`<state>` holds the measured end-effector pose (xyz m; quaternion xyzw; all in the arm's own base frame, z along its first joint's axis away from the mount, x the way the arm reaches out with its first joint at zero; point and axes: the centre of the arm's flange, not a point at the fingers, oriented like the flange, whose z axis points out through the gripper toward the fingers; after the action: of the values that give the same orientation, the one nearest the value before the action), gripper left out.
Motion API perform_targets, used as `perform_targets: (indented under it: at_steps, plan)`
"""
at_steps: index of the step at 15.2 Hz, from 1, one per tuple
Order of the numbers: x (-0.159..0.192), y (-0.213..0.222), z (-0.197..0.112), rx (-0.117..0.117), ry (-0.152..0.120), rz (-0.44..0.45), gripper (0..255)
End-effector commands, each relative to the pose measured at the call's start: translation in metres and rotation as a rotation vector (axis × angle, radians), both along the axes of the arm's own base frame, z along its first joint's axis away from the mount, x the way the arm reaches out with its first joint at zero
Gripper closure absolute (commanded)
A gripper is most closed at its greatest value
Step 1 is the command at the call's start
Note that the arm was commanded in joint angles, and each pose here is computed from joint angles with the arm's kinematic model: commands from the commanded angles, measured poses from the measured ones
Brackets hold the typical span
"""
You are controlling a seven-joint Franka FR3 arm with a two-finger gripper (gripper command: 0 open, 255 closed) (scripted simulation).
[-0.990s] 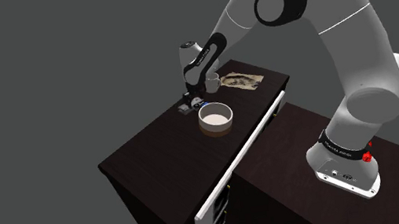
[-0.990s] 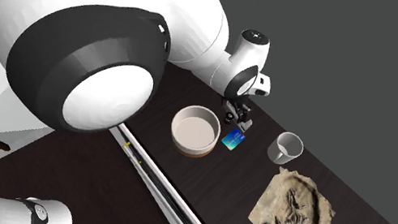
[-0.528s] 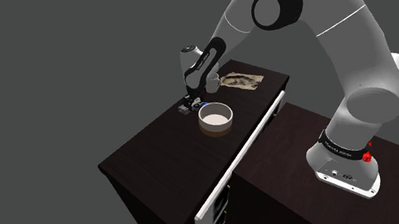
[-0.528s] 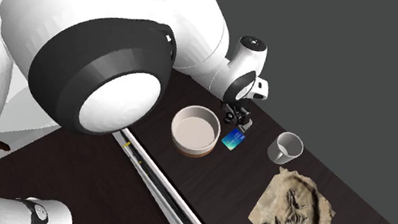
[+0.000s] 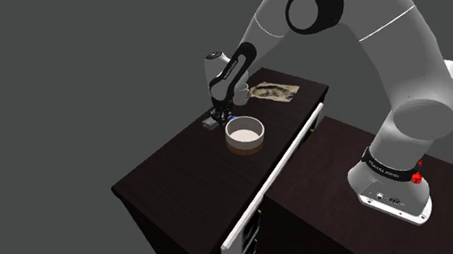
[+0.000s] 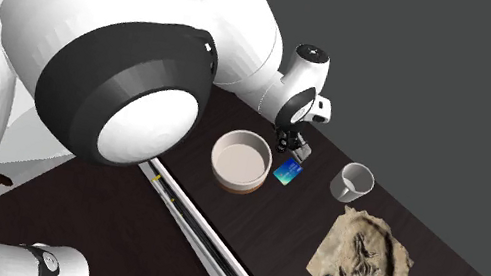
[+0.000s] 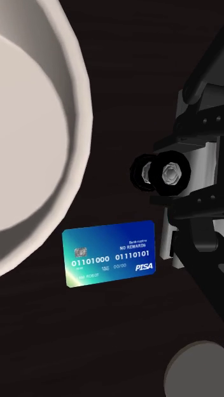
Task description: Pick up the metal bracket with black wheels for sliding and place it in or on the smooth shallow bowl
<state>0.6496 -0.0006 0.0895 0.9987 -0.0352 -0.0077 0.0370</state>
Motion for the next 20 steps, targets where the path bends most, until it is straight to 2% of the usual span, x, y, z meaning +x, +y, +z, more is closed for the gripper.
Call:
perform_targets:
  at_steps: [1, 5, 20]
  plan:
    - [0.000, 0.000, 0.000, 0.000, 0.000, 0.000, 255]
    - [0.000, 0.000, 0.000, 0.000, 0.000, 0.000, 255]
    - [0.000, 0.000, 0.079, 0.000, 0.000, 0.000, 255]
